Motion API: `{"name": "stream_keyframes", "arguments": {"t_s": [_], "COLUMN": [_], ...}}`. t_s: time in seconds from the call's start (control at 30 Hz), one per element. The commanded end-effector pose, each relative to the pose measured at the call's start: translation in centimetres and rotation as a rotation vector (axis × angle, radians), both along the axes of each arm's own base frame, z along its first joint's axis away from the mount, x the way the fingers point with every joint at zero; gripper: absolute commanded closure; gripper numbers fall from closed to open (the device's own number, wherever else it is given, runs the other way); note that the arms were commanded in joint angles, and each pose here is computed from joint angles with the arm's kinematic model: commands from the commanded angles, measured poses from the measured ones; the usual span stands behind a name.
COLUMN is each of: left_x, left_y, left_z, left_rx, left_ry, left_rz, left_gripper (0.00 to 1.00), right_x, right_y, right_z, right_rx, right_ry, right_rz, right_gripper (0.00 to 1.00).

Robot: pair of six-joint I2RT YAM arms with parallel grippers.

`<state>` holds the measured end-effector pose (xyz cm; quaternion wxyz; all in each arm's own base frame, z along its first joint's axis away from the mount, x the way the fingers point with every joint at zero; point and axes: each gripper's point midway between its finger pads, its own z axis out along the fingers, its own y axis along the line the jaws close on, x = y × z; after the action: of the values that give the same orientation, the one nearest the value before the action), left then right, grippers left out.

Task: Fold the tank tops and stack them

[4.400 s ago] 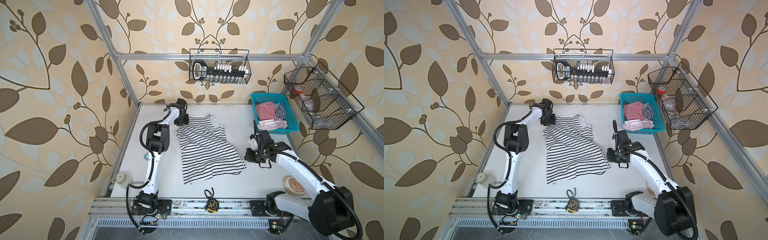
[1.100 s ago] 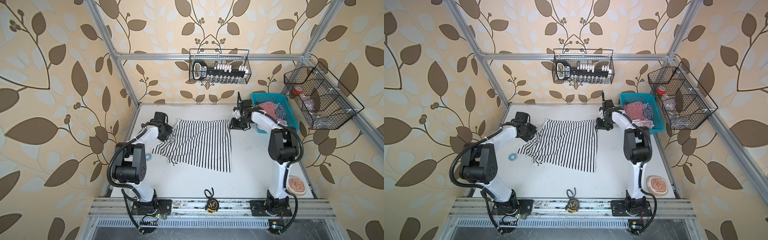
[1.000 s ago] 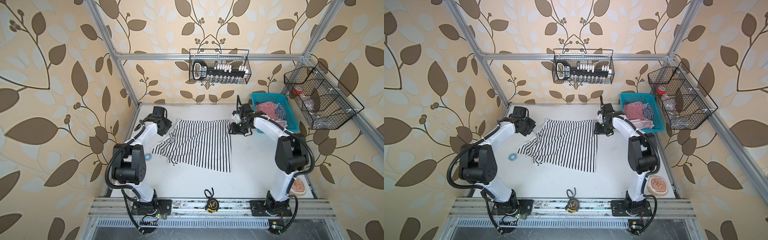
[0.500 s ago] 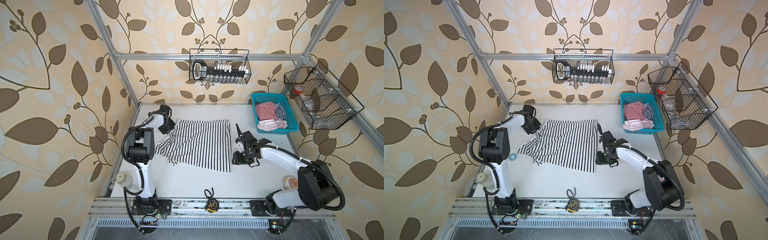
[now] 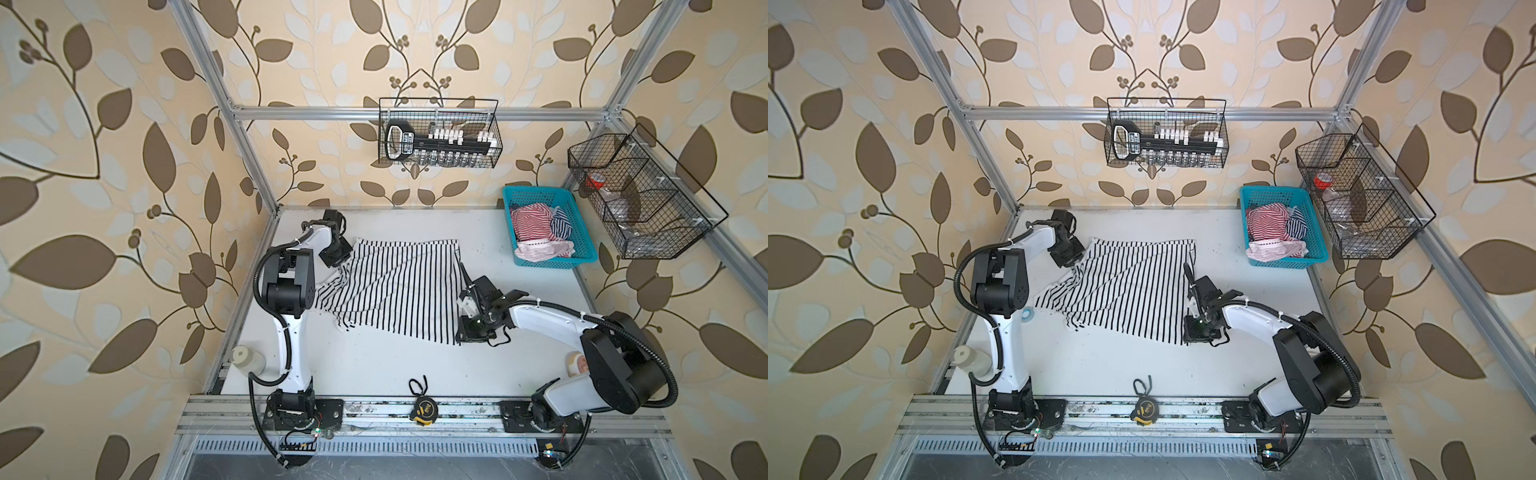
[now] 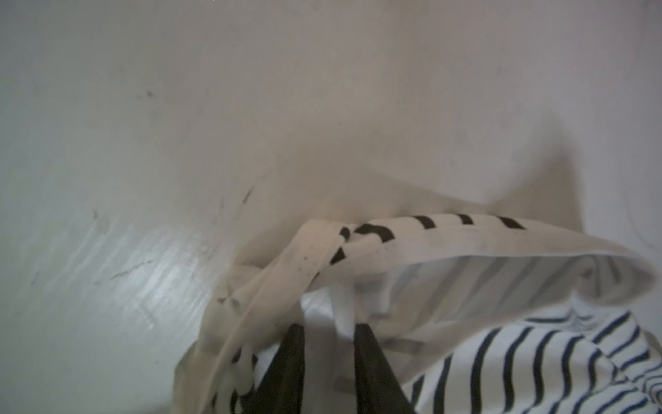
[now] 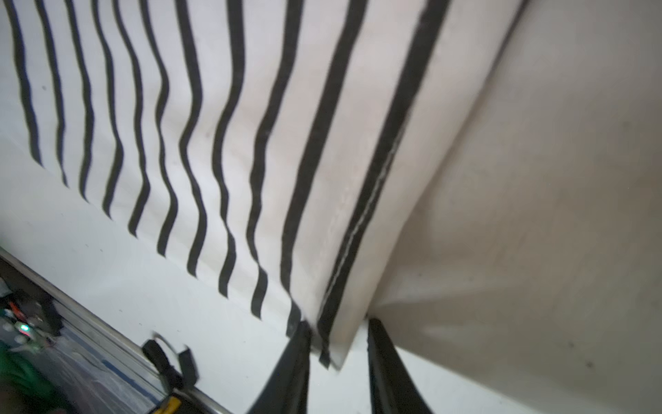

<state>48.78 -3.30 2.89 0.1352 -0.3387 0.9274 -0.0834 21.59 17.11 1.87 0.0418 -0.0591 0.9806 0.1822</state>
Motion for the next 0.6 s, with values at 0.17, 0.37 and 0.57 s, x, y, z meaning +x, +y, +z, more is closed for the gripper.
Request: {"name": "stream_keyframes", "arguments": {"t_s": [0.17,0.37,0.57], "left_x": [-0.2,0.5,1.6], "left_y": [3.0,5.0,5.9], "left_z": [-0.4,0.2,0.8], "left_rx": [0.057,0.074,0.103], "left_ry": [0.039,0.028,0.026], "left_rz": [0.039,0.074,0.065], "left_gripper": [0.74,0.74,0.73], "right_x": [-0.5,-1.3,-1.3], "right_y": [-2.1,-5.3,-5.5], "right_z": [1.2,2.8,3.8], "right_rx": [-0.037,-0.072,-0.069], "right_ry": [-0.017,-0.038,-0.051], "right_rz": [-0.019,-0.079,-0.100], "right_gripper": [1.00,1.00,1.00]}}
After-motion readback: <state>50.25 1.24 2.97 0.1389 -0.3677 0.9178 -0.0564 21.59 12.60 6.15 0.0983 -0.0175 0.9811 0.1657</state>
